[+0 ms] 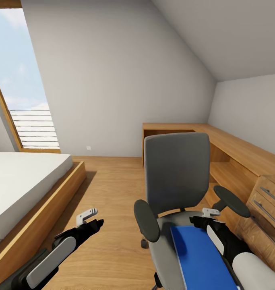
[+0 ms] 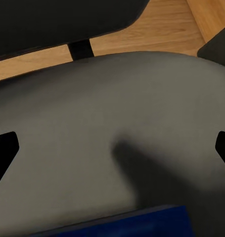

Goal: In the bedroom, organize the workspace by keeping the computer under the desk, ensuring the monitor is on the desk, placing the keyboard on the desk next to the monitor, placing the mouse on the desk next to the keyboard, moving the folder from the swivel chair onto the desk next to the mouse, stacking the notebook on top of the folder with the pen on top of the notebook, and positioning the swivel chair next to the desk.

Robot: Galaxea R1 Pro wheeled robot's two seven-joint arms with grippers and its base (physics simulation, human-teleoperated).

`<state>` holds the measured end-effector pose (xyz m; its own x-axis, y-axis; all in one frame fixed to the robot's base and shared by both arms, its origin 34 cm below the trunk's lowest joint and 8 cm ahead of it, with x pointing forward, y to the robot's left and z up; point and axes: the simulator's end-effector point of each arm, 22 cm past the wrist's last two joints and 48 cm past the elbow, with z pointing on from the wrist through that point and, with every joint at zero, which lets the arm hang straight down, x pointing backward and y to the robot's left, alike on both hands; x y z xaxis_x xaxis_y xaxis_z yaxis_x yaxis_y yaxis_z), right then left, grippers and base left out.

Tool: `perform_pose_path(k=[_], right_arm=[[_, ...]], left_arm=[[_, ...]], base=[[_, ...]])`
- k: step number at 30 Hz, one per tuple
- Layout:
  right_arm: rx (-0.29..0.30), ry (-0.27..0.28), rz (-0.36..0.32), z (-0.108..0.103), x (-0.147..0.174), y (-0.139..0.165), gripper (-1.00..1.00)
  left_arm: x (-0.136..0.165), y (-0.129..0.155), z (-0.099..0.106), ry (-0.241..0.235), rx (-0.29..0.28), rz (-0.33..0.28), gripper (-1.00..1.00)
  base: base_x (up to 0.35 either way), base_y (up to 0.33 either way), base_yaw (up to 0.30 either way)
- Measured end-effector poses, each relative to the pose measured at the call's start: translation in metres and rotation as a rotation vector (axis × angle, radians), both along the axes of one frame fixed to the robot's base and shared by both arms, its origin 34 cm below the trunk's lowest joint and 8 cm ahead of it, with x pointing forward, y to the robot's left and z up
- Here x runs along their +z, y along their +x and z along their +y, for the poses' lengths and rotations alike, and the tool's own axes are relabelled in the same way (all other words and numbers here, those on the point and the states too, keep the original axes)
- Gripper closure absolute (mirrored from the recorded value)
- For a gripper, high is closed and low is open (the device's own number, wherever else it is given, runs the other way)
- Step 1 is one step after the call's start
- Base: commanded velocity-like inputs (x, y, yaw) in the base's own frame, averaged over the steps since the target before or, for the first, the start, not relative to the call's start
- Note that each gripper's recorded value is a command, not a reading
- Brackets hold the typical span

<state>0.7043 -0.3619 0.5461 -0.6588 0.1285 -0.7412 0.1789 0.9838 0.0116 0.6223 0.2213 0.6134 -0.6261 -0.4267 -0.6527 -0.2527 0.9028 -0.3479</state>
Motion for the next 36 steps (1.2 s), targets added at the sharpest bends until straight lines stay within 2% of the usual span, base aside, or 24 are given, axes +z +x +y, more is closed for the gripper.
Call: perform_pose_path(k=[5, 9, 13, 36], right_arm=[[0.000, 0.000, 0.000, 0.000, 0.000, 0.000, -1.00], [0.000, 0.000, 0.000, 0.000, 0.000, 0.000, -1.00], [0.000, 0.000, 0.000, 0.000, 0.000, 0.000, -1.00], [0.004, 0.005, 0.008, 0.007, -0.003, -0.001, -1.00]], left_arm=[[0.000, 0.000, -0.001, -0.006, -0.002, -0.001, -1.00], [-0.016, -0.002, 0.012, 0.017, 0.021, 0.032, -1.00], [-0.020, -0.003, 0.016, 0.024, 0.027, 0.041, -1.00], [-0.020, -0.003, 0.017, 0.024, 0.028, 0.040, -1.00]], base=[[-0.003, 0.000, 0.000], [-0.126, 0.000, 0.000], [-0.069, 0.000, 0.000], [-0.004, 0.000, 0.000]])
